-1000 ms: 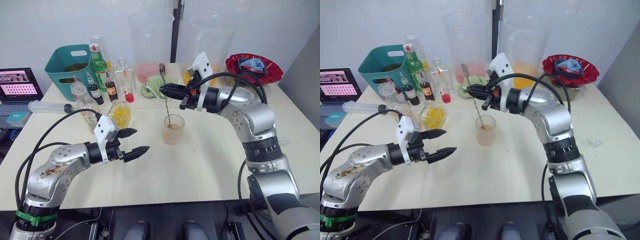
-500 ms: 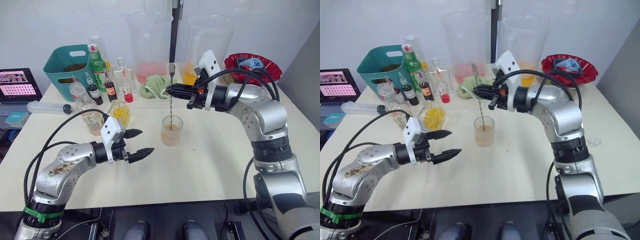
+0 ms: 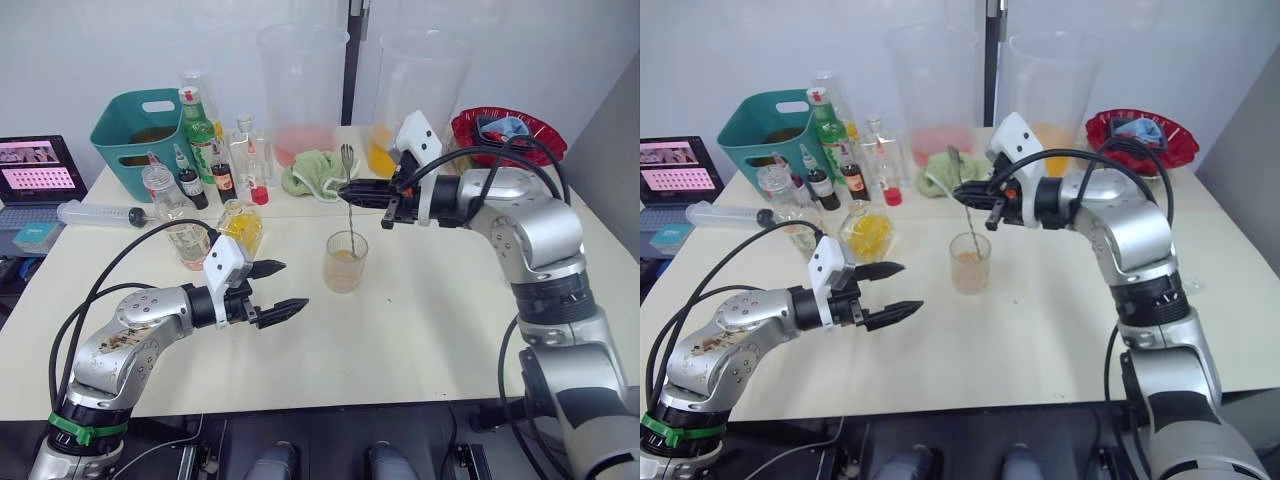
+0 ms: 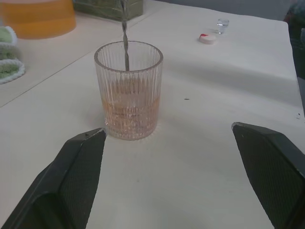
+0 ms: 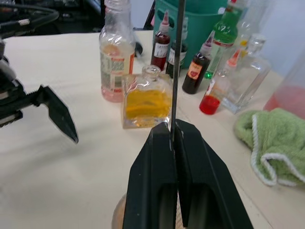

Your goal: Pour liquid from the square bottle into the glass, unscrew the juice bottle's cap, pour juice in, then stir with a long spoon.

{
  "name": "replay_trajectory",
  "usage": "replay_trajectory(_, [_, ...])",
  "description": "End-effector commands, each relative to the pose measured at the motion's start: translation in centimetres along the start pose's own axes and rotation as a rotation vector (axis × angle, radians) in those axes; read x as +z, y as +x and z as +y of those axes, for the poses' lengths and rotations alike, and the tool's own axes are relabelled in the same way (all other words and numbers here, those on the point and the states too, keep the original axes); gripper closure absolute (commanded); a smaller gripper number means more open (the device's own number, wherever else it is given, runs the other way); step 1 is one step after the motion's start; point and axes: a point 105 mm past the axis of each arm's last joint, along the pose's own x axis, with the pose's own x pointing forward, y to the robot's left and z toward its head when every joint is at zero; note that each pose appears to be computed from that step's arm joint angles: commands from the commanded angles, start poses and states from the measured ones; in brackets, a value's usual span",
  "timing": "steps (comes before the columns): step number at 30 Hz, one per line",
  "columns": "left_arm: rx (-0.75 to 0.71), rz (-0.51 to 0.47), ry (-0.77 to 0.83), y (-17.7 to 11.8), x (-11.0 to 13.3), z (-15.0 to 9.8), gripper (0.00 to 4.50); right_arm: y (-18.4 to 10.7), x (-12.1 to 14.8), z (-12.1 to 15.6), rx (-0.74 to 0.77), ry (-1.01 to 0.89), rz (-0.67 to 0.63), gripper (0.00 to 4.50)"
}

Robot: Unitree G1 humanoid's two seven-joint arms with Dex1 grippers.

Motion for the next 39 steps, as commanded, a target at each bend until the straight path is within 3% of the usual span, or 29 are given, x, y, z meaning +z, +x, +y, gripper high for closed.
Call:
replay_trajectory(1, [-0.019,-0.026,0.043,0.0,0.8,-0.1,0.02,-0.7,2.1,1.5,0.056,-0.026,-0.045,4.5])
replay_trajectory(14, [-0.036,-0.019,0.063,0.3,0.7,0.3,0.02,-0.7,3.1,2.6,0.078,0.052,-0.122,4.5])
replay_trajectory(21, [-0.038,-0.02,0.073,0.3,0.9,0.3,0.02,-0.6,2.1,0.1,-0.077,-0.015,-0.087,4.5])
replay_trajectory(29, [-0.033,-0.017,0.081,0.3,1.1,0.4,0.02,0.6,2.8,-0.7,-0.104,-0.024,-0.167,4.5])
replay_trajectory(39, [-0.032,-0.01,0.087,0.3,0.9,0.6,0.02,1.9,3.6,0.3,-0.08,0.046,-0.279,4.5])
